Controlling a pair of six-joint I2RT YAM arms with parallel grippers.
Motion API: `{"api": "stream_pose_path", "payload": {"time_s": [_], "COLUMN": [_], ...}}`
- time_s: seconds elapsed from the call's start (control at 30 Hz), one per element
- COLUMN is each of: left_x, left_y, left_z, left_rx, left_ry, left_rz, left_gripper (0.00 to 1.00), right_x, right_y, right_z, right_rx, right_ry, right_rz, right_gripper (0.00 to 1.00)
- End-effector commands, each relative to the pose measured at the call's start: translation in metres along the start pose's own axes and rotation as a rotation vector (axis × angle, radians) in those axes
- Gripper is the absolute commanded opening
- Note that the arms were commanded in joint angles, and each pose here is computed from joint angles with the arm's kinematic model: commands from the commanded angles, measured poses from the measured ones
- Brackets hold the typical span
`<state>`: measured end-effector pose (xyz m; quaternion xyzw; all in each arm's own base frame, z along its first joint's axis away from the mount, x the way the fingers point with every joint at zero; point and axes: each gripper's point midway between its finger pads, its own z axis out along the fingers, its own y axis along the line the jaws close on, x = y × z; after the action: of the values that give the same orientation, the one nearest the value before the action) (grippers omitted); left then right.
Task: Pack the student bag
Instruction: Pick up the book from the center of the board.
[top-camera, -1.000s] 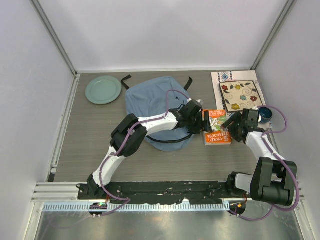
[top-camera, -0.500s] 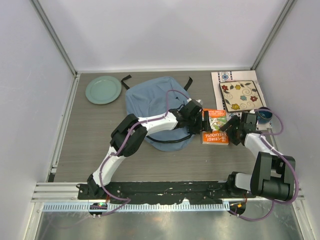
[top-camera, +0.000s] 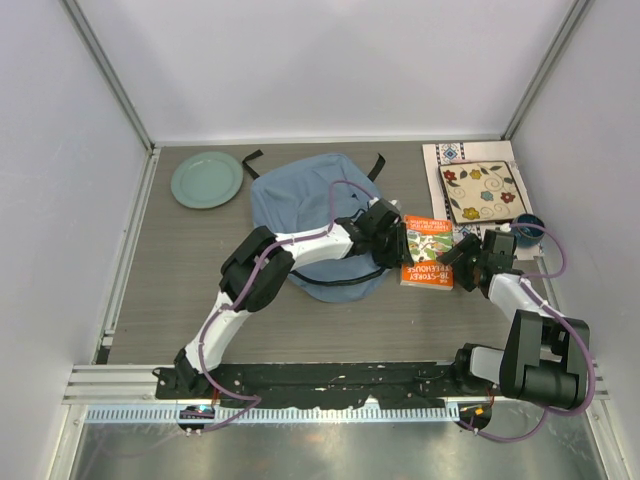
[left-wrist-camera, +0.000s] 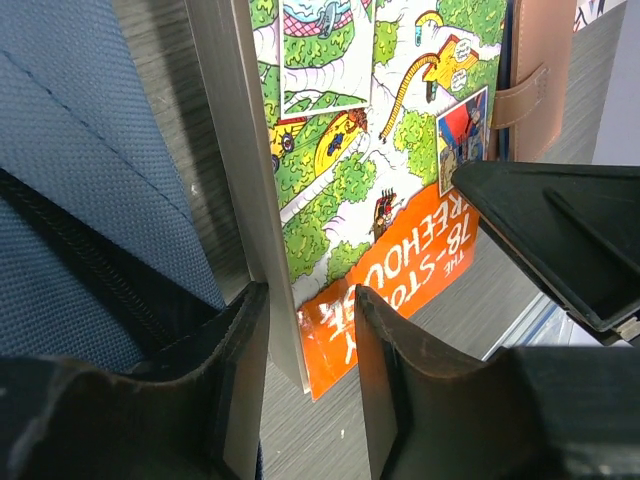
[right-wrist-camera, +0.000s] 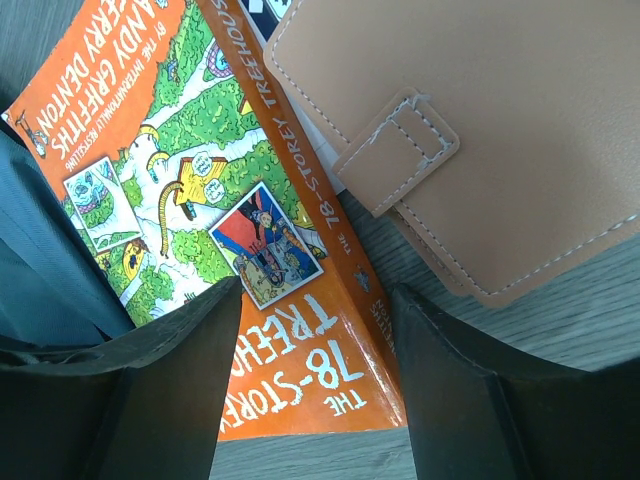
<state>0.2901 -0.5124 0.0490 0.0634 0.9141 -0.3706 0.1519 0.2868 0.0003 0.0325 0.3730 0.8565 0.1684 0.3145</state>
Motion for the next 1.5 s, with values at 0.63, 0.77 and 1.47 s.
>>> {"api": "stream_pose_path", "payload": {"time_s": [0.63,0.77,1.47], "left_x": [-0.020,-0.019,-0.007], "left_y": [-0.085,-0.085,-0.068], "left_z": [-0.040,-0.039,-0.014], "left_rx": [0.324,0.328,0.265], "left_ry": [-0.121,-0.120,-0.045], "left_rz": [0.039,0.040,0.008], "left_gripper": [0.40,0.37,0.36], "right_x": [0.022,0.024,0.027], "right_y": [0.009,0.010,0.012], "right_z": [-0.001,-0.001,0.000], "right_rx": [-0.067,-0.071,-0.089], "right_ry": [0.096,0.103,0.125], "right_rz": [0.025,0.022,0.022], "right_gripper": [0.65,0.65,0.65]}}
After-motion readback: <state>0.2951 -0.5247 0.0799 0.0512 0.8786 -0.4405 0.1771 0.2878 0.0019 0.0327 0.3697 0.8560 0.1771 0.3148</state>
